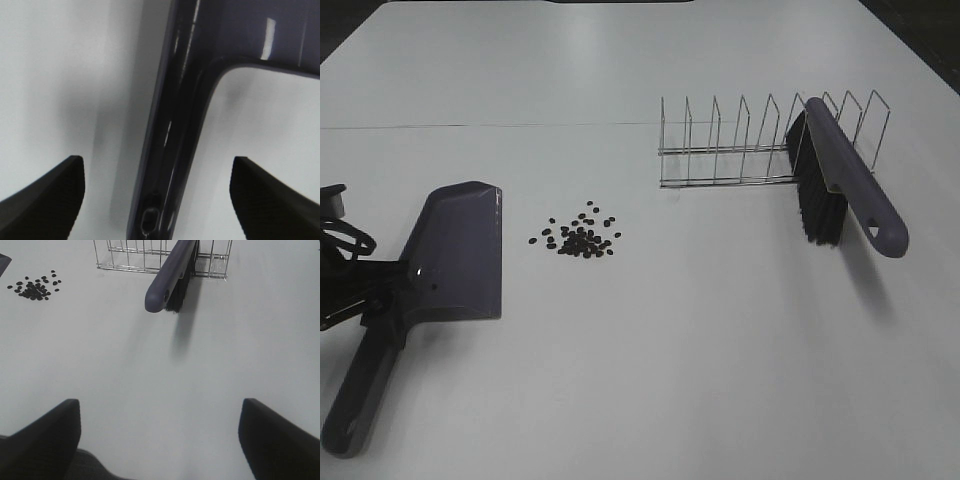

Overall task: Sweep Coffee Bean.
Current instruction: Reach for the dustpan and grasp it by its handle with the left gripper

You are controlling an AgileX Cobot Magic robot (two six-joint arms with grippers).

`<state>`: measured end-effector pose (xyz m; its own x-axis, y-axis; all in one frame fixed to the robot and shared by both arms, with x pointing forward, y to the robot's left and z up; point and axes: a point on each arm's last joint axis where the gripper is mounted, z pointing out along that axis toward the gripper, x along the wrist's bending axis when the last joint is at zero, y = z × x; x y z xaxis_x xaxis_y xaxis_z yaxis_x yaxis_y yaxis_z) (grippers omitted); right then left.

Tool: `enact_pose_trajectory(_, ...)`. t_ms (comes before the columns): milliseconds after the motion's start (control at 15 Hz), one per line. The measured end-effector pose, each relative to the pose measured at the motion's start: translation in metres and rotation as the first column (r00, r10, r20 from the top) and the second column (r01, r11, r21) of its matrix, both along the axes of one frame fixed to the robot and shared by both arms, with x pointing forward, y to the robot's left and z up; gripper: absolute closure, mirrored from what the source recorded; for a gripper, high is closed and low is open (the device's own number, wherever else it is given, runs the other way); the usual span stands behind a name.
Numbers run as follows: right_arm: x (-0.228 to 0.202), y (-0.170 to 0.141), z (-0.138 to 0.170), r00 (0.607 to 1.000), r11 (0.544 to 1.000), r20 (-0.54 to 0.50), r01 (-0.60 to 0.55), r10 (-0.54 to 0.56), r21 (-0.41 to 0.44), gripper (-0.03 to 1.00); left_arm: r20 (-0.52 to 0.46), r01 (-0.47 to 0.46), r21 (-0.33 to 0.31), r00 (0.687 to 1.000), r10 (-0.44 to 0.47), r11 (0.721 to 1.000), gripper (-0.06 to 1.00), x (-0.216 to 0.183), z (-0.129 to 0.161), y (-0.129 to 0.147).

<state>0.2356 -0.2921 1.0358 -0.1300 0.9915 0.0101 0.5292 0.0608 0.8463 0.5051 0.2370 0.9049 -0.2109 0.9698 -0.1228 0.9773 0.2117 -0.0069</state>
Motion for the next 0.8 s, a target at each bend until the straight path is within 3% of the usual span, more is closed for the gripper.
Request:
enact_pose_trajectory(267,0.0,0.0,0.0,1.0,1.0,0.0,0.0,0.0,0.0,0.22,-0.057,0.013,0.012,0.998,-0.012,1.0,0.21,0.018,-0.025,-0.004)
enact_pose_trajectory(533,0.0,0.0,0.0,1.0,1.0,0.0,0.0,0.0,0.0,0.22,-0.064,0.025,0.015,0.998,-0.024,1.0,0.21,0.019,-0.031,-0.004)
enact_pose_trajectory(667,0.0,0.0,0.0,1.0,1.0,0.0,0.0,0.0,0.0,0.22,-0.048,0.029,0.018,0.998,-0.028,0.999,0.26,0.021,-0.031,-0.003)
enact_pose_trajectory(800,0.0,0.0,0.0,1.0,1.0,0.0,0.0,0.0,0.0,0.22,-0.017,0.026,0.018,1.0,-0.026,0.999,0.4,0.024,-0.032,-0.004)
